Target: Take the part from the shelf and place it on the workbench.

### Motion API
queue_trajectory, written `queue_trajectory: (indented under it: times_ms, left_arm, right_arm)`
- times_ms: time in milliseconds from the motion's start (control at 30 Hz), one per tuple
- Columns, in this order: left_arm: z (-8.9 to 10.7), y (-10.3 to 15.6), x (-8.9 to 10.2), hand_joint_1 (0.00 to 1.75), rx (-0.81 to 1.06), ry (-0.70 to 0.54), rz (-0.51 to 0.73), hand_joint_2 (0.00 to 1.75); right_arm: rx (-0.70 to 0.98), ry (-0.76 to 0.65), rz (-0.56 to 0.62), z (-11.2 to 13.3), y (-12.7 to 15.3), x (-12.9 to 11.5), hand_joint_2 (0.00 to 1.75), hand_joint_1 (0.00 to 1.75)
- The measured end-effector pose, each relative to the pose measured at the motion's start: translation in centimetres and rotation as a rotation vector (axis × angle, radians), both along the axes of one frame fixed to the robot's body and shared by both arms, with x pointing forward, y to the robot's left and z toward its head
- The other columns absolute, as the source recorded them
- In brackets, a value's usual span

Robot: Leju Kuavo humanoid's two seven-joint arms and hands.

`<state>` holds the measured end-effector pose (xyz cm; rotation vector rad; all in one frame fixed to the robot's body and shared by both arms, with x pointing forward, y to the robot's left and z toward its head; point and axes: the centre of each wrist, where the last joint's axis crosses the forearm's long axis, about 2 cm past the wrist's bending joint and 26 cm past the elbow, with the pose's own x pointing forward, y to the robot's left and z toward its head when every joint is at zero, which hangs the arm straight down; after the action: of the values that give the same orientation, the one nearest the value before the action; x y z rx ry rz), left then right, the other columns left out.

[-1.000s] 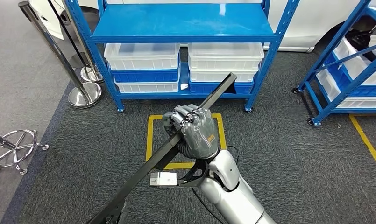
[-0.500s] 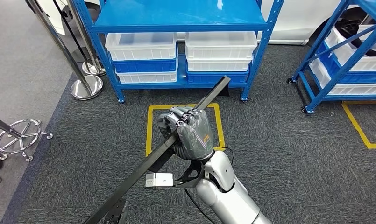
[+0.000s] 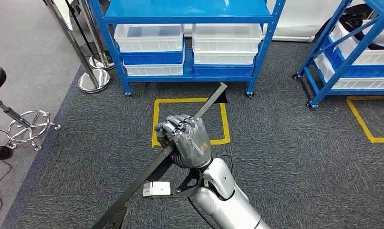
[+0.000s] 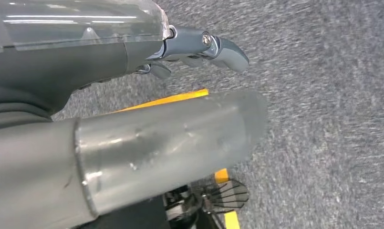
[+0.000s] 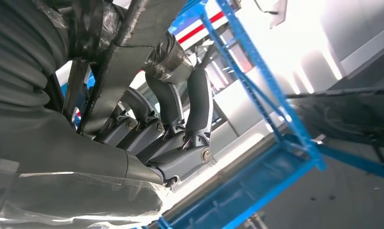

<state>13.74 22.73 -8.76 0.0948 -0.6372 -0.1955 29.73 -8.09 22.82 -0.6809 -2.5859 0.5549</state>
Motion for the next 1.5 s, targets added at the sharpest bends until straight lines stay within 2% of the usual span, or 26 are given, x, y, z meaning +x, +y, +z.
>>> queue_trajectory:
  times_ms: [433, 833, 1100, 1300, 1500]
  left_arm:
    - [0.1, -1.0, -0.1, 0.00, -0.020, 0.008, -0.015, 0.00]
    - [0.1, -1.0, -0.2, 0.00, -0.013, -0.009, -0.017, 0.00]
    - [0.1, -1.2, -0.2, 0.00, -0.012, -0.010, -0.027, 0.00]
    - [0.1, -1.5, -0.5, 0.00, -0.017, -0.003, -0.035, 0.00]
    - [0.2, -1.7, -0.3, 0.00, -0.021, -0.007, -0.050, 0.00]
  right_arm:
    - [-0.056, -0.017, -0.011, -0.4, 0.2, 0.0, 1.75, 1.75]
    - [0.066, 0.058, 0.064, -1.1, 0.3, -0.2, 1.75, 1.75]
    - [0.016, -0.043, 0.052, -0.3, 0.1, -0.5, 1.75, 1.75]
    - [0.055, -0.016, 0.052, -0.8, -0.3, -0.7, 1.75, 1.75]
    - [-0.014, -0.068, 0.029, -0.7, -0.6, -0.8, 1.75, 1.75]
